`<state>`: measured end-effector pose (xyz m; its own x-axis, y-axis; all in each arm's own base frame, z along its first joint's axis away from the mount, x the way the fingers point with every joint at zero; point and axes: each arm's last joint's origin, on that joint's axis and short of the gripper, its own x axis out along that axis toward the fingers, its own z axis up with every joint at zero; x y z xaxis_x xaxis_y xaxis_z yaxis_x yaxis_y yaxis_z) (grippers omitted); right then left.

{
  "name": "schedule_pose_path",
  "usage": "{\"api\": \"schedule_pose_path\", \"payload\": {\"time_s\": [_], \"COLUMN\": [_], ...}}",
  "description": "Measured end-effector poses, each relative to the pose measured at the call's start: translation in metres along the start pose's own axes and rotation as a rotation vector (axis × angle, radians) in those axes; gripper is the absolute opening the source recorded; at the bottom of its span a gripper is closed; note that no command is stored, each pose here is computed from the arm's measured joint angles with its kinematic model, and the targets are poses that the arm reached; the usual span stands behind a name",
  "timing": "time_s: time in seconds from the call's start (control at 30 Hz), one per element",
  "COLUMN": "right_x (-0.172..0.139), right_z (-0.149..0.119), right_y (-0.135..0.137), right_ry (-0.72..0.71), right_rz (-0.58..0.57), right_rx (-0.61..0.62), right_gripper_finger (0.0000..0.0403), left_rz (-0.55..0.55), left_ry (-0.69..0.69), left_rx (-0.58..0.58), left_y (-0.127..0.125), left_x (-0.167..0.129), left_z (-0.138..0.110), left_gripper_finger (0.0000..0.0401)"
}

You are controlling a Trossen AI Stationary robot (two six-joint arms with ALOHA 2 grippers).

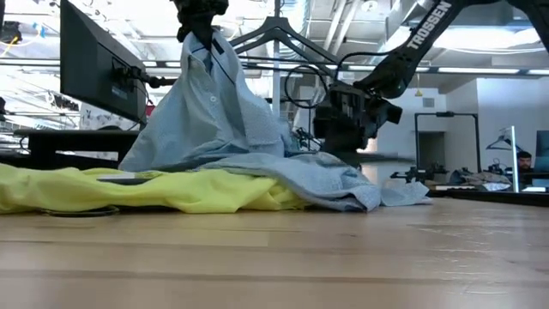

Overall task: Hang clothes
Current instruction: Hang the blue shirt on the black hanger

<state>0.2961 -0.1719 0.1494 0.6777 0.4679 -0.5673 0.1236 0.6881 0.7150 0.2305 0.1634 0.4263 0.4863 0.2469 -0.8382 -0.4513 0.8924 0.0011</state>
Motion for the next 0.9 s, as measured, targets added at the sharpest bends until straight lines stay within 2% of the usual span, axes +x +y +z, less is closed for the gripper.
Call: {"api": "schedule_pose_path", "payload": {"time_s": [0.13,0.23,0.37,0.67,0.9], "right_x": [-0.033,-0.061,-0.099,-0.195,-0.232], "right_z": [-0.005,-0.01,-0.018,-0.038,-0.066], "right_y": [0.014,0.035,0.074,0.187,0.23], "right_ry": [0.008,-0.006,-0.023,-0.161,-0.143], "right_rz": [-0.1,-0.174,-0.297,-0.581,-0.681], "right_rx": [-0.025,-0.047,-0.085,-0.19,-0.157], "right_gripper_finger": [0.0031,0.0031,0.0031,0.0031,0.0031], "left_rz": [-0.002,-0.002,0.0,0.015,0.024], "left_ry": [0.01,0.01,-0.002,-0.006,-0.006], "left_rx": [-0.003,-0.024,-0.059,-0.151,-0.176], "left_y": [-0.001,-0.001,-0.001,0.0,0.0], "left_x": [0.0,0.0,0.0,0.0,0.0], "left_z": [-0.001,-0.001,0.0,0.001,0.001], "left_gripper_finger": [0.0,0.0,0.0,0.0,0.0]}}
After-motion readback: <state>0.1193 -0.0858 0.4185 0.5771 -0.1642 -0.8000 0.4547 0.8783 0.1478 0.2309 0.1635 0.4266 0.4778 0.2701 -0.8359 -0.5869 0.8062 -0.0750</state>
